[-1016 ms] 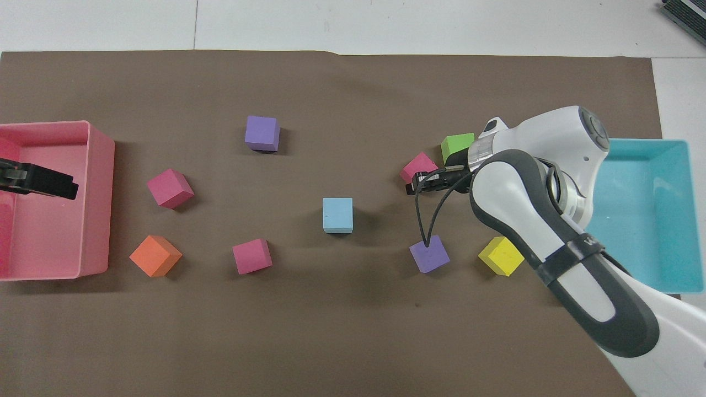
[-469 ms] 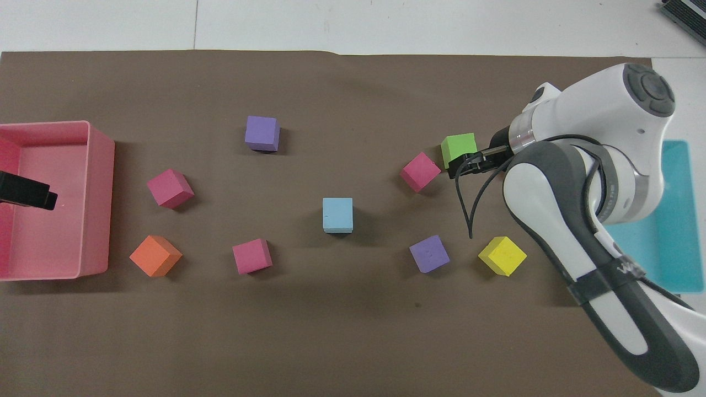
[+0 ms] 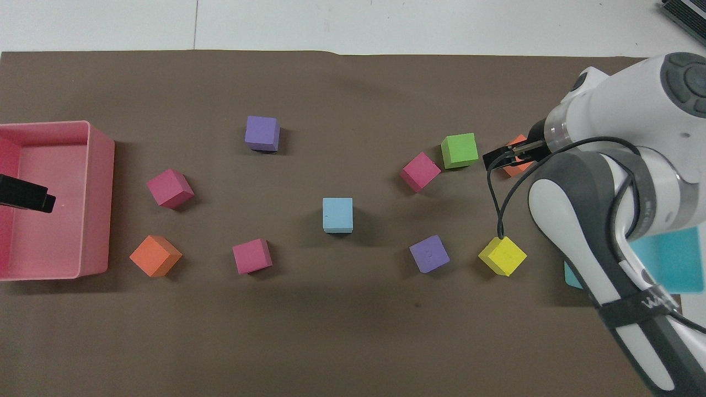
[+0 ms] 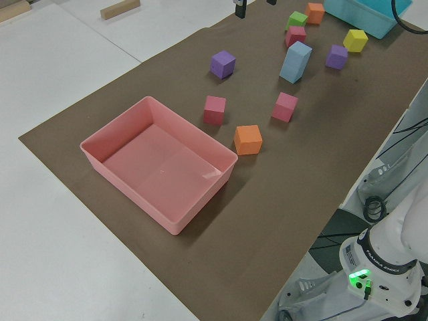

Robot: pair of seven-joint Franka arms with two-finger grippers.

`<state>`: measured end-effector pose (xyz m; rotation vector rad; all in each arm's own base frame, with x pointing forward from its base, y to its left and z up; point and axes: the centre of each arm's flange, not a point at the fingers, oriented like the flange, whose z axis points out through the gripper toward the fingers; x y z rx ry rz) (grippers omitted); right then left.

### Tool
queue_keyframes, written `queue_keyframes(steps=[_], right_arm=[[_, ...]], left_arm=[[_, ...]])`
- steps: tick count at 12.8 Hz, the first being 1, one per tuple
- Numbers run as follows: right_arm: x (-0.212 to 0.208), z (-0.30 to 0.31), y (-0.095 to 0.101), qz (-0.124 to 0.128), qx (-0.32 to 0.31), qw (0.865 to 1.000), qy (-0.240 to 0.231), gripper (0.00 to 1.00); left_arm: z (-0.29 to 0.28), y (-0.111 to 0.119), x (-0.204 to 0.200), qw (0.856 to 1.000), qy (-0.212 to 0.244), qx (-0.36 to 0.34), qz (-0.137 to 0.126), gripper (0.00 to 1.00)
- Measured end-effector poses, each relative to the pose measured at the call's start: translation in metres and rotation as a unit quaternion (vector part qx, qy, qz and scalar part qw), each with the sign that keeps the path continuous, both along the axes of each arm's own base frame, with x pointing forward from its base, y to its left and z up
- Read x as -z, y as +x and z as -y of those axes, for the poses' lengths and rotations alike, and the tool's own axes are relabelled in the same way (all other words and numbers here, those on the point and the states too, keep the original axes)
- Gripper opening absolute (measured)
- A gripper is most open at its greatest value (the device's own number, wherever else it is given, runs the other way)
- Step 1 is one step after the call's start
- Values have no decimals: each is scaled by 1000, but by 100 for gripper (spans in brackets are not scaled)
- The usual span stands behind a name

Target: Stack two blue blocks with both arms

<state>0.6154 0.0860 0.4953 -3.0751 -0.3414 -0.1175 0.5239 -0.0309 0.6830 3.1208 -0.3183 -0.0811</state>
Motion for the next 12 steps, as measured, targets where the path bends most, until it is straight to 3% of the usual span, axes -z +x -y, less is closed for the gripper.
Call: queue_keyframes(steps=[5,12], right_arm=[[-64,57,-27,9,43,999,-13,100],[-145,110,-65,-20,92,995,-14,100]], left_arm=[[-1,-6,-1,1000,-3,1,-8,100],[-2,-10,-1,1000,-5,16,-8,100]])
